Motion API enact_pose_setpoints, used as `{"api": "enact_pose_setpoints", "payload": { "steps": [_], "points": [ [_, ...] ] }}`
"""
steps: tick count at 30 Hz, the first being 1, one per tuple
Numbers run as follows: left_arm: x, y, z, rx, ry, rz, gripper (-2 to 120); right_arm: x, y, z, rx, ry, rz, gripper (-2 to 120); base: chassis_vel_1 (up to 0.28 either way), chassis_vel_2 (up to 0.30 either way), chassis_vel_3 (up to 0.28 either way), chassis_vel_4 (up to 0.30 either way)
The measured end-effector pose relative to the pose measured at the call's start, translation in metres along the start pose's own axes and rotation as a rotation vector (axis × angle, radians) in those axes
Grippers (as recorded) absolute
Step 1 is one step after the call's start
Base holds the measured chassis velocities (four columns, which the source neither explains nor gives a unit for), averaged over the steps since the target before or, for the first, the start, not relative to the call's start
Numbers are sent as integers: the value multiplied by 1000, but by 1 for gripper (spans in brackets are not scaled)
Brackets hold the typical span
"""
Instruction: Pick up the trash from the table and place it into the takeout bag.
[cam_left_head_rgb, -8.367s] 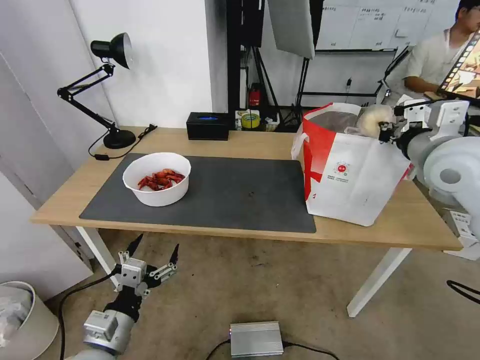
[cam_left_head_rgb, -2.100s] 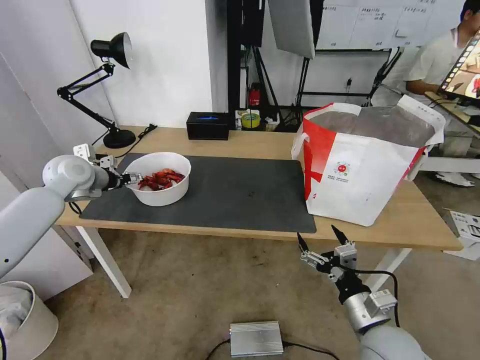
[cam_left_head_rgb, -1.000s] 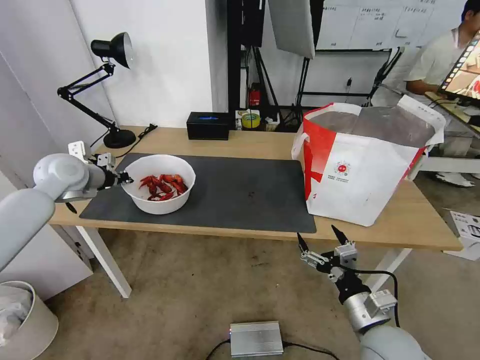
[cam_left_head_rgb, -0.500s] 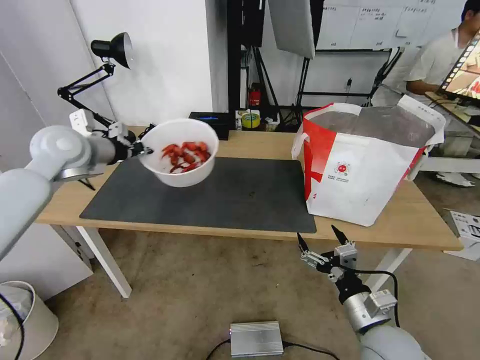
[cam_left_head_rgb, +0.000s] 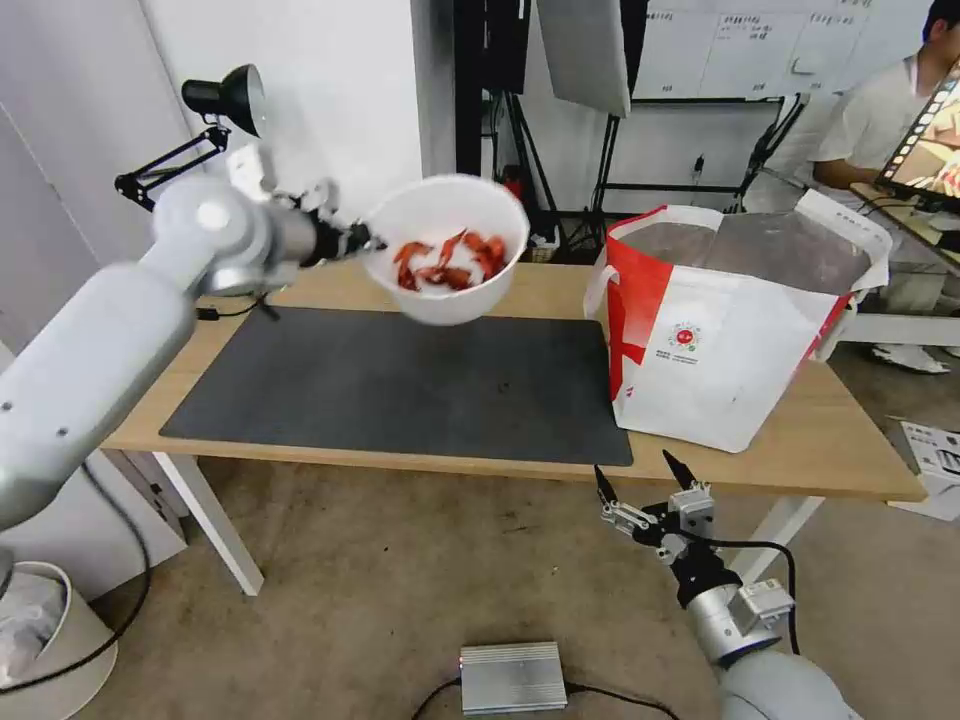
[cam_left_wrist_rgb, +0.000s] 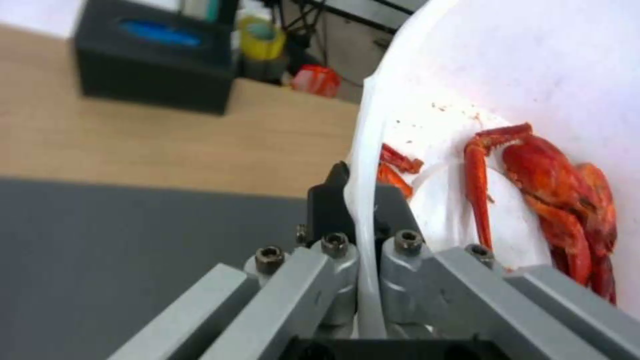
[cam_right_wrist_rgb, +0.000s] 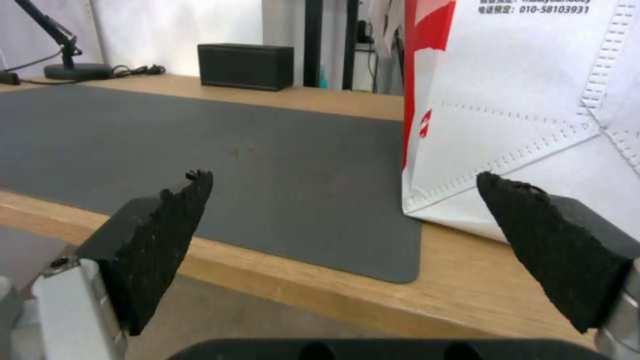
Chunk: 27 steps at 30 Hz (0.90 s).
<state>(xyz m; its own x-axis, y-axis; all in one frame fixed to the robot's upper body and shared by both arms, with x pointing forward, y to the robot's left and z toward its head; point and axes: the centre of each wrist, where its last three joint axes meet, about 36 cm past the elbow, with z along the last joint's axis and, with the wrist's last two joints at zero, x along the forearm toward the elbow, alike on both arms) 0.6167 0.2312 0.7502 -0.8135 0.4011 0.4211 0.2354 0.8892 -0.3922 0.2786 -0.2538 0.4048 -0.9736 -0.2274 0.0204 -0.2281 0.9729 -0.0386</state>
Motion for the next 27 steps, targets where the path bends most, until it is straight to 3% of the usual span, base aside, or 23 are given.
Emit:
{"api": "enact_pose_setpoints", "payload": {
  "steps": [1, 5, 12, 20, 27],
  "points": [
    [0, 0, 0, 0, 0, 0, 0, 0, 0, 0, 0, 0, 0, 100, 0, 0, 0, 0],
    [-25, -47, -23, -34, 5, 36, 0, 0, 0, 0, 0, 0, 0, 100, 0, 0, 0, 0],
    [-55, -86, -39, -31, 20, 52, 0, 0, 0, 0, 0, 0, 0, 100, 0, 0, 0, 0],
    [-80, -122, -40, -37, 31, 64, 0, 0, 0, 0, 0, 0, 0, 100, 0, 0, 0, 0],
    [-108, -164, -32, -17, 28, 74, 0, 0, 0, 0, 0, 0, 0, 100, 0, 0, 0, 0]
  ]
}}
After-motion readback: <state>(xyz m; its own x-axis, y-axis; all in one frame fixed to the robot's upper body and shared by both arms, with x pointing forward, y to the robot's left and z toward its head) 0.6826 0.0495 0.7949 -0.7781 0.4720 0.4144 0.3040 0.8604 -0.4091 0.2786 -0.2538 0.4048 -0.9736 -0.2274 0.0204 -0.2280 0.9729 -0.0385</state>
